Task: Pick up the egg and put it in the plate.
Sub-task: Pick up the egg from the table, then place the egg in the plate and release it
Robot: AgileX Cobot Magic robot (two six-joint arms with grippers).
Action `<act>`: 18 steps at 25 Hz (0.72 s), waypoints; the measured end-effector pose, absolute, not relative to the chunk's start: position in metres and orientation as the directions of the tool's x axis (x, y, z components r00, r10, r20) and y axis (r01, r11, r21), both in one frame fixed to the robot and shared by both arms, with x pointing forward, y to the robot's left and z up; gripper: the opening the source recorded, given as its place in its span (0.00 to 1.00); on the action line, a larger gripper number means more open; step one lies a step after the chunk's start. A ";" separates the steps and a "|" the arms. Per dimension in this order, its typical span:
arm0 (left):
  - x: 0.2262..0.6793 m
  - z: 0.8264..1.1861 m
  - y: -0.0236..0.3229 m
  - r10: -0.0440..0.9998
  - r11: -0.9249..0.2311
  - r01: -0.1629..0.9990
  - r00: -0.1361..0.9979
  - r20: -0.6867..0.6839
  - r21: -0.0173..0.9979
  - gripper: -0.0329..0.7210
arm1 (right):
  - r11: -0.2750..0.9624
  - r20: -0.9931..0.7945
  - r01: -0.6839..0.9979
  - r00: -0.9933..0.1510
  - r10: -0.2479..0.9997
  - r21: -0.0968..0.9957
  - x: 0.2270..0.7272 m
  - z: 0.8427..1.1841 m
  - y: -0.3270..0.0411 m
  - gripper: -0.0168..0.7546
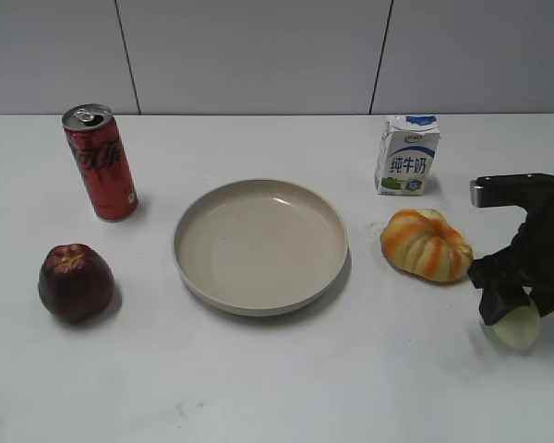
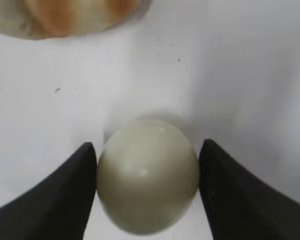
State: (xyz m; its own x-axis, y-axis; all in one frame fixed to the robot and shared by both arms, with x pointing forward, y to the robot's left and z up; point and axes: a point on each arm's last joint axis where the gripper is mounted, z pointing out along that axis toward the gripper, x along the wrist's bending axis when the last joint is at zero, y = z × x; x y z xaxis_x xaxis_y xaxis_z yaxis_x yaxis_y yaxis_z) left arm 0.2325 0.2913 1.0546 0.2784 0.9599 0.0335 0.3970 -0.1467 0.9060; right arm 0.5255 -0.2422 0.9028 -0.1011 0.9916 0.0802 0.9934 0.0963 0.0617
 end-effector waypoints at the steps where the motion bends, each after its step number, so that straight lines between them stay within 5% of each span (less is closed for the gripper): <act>1: 0.232 1.055 0.291 0.960 -0.147 0.397 0.278 0.033 0.906 0.35 | 0.092 0.085 0.994 -0.096 0.992 0.059 0.526 0.904 -0.242 0.60; 9: 0.232 1.055 0.291 0.960 -0.147 0.397 0.278 0.033 0.906 0.35 | 0.147 0.093 0.985 -0.156 0.983 0.094 0.546 0.929 -0.223 0.60; 18: 0.232 1.055 0.291 0.960 -0.147 0.397 0.278 0.033 0.906 0.35 | 0.439 0.062 0.831 -0.487 0.871 0.342 0.583 1.006 -0.100 0.60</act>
